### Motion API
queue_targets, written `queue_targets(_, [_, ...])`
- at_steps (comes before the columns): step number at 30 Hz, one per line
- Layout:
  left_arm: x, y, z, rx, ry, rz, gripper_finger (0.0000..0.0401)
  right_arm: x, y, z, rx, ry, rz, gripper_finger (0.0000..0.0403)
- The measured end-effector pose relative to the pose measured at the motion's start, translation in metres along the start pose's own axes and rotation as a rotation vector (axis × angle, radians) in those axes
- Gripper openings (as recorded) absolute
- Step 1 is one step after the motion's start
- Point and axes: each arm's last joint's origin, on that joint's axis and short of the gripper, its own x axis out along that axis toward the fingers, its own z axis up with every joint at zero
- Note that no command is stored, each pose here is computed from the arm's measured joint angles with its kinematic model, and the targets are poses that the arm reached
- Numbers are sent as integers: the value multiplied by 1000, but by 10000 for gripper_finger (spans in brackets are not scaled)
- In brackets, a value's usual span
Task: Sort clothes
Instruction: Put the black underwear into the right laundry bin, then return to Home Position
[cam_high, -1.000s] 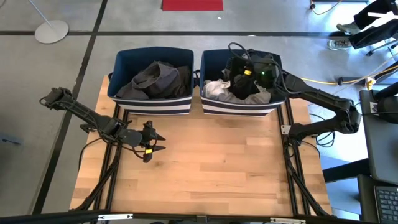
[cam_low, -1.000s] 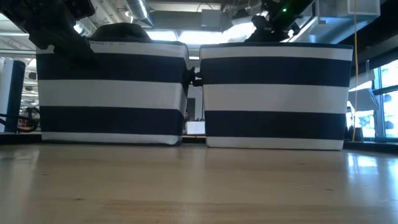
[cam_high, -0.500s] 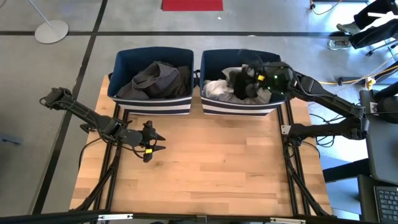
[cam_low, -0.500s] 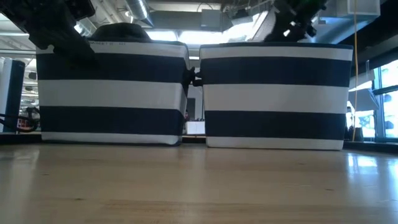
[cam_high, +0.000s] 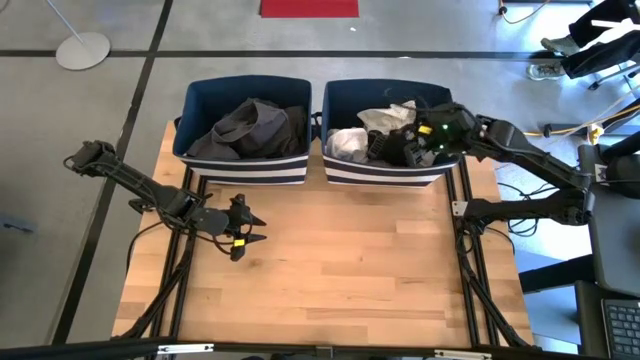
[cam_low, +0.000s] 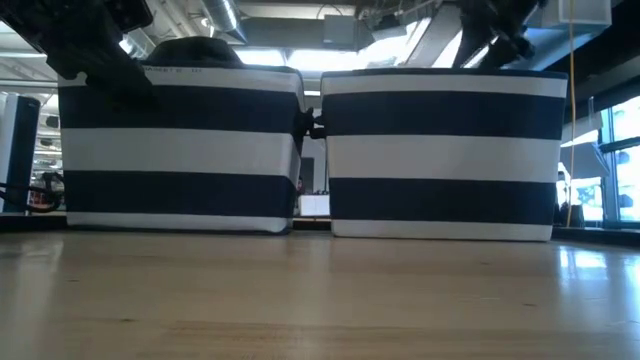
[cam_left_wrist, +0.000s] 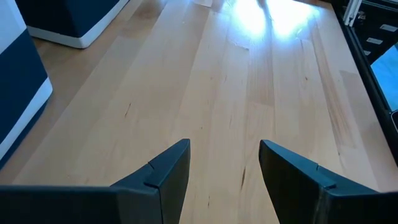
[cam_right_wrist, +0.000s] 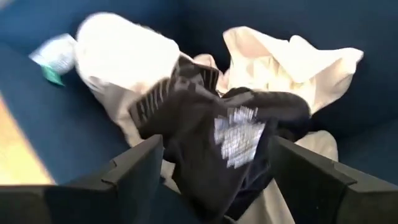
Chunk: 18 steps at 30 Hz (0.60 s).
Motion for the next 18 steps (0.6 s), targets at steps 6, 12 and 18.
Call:
queue_targets(6, [0, 0, 0, 0, 0, 0, 182, -30, 0, 17, 84, -62, 53, 292])
queue_targets(12, [0, 0, 0, 9, -1, 0, 182, -35, 13, 16, 13, -48, 190, 292])
queue_targets(18, [0, -1, 4, 41, -52, 11, 182, -25, 50, 1, -125, -108, 352, 292])
